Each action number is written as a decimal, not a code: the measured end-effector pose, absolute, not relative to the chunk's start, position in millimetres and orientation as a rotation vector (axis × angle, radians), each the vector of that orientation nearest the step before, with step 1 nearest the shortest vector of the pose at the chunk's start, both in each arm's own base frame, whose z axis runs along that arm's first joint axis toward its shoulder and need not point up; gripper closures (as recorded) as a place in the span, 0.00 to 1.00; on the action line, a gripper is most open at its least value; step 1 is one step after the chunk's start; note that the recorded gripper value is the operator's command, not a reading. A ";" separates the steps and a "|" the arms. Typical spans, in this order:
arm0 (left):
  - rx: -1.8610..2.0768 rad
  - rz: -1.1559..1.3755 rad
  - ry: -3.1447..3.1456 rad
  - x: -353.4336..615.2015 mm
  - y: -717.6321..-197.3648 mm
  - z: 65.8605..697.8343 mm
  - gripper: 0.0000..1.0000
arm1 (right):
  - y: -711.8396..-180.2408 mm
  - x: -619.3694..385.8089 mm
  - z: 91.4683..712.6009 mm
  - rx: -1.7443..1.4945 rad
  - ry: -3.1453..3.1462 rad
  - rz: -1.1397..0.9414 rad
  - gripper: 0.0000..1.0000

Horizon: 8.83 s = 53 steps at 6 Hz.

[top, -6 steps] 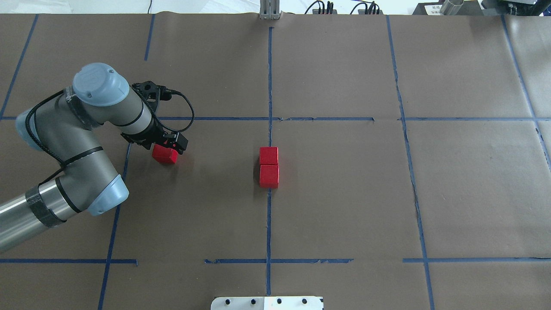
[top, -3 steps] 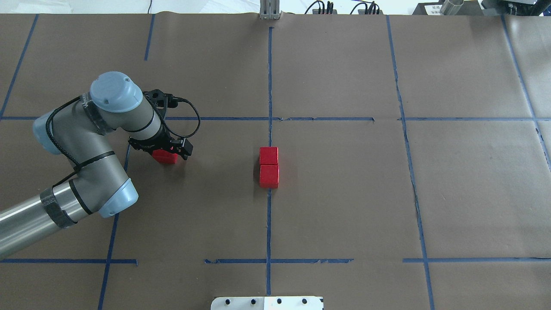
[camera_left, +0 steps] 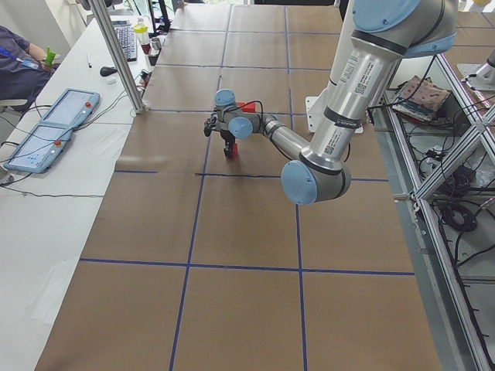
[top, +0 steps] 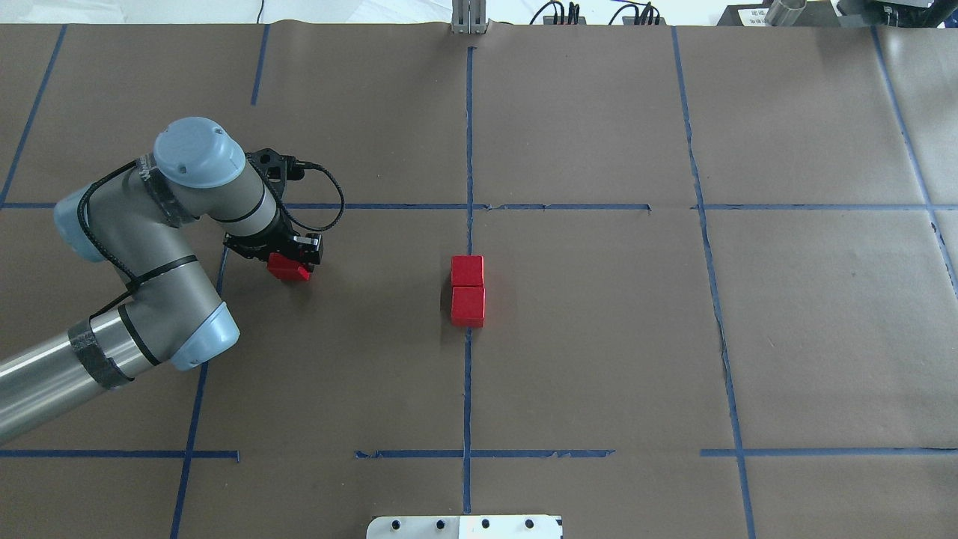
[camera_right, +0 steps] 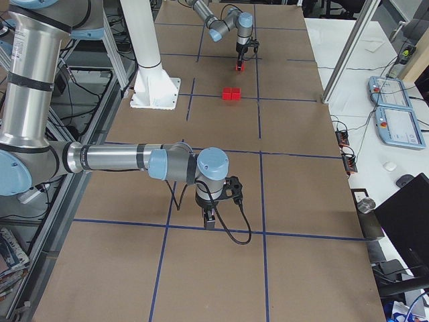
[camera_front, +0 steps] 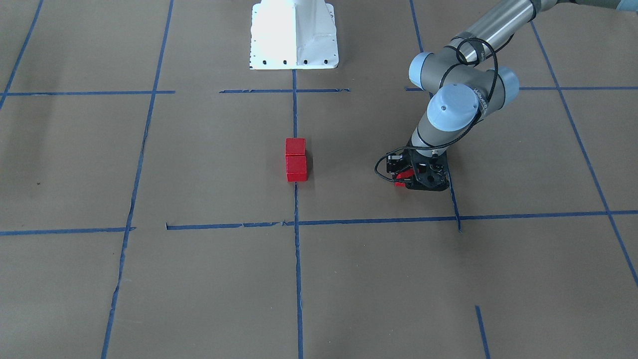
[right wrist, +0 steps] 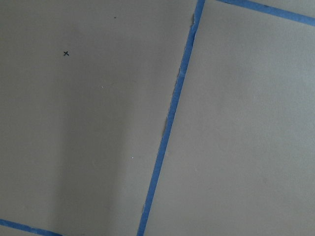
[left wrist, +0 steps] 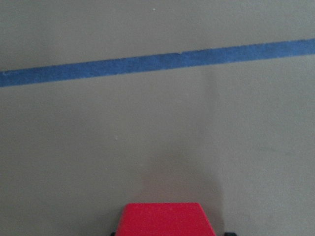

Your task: Form red blocks into L shape at center

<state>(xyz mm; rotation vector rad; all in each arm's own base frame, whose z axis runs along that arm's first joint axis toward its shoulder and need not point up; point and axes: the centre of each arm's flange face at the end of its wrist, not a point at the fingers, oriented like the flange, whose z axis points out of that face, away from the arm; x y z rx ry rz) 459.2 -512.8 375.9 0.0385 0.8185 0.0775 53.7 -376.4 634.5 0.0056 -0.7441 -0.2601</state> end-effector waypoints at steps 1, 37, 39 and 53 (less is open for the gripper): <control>0.037 0.022 0.825 451.7 -525.3 358.8 0.89 | -376.4 53.9 634.3 0.007 -0.744 -0.260 0.00; -0.112 -0.380 0.726 394.4 -431.5 267.4 0.00 | -375.9 53.8 633.5 -0.001 -0.746 -0.238 0.00; 0.001 -0.067 0.687 316.9 -469.8 326.2 0.00 | -375.9 53.6 633.8 -0.002 -0.746 -0.237 0.00; 0.020 0.100 0.749 -51.2 -461.9 615.5 0.00 | -377.6 53.3 632.7 0.000 -0.746 -0.237 0.00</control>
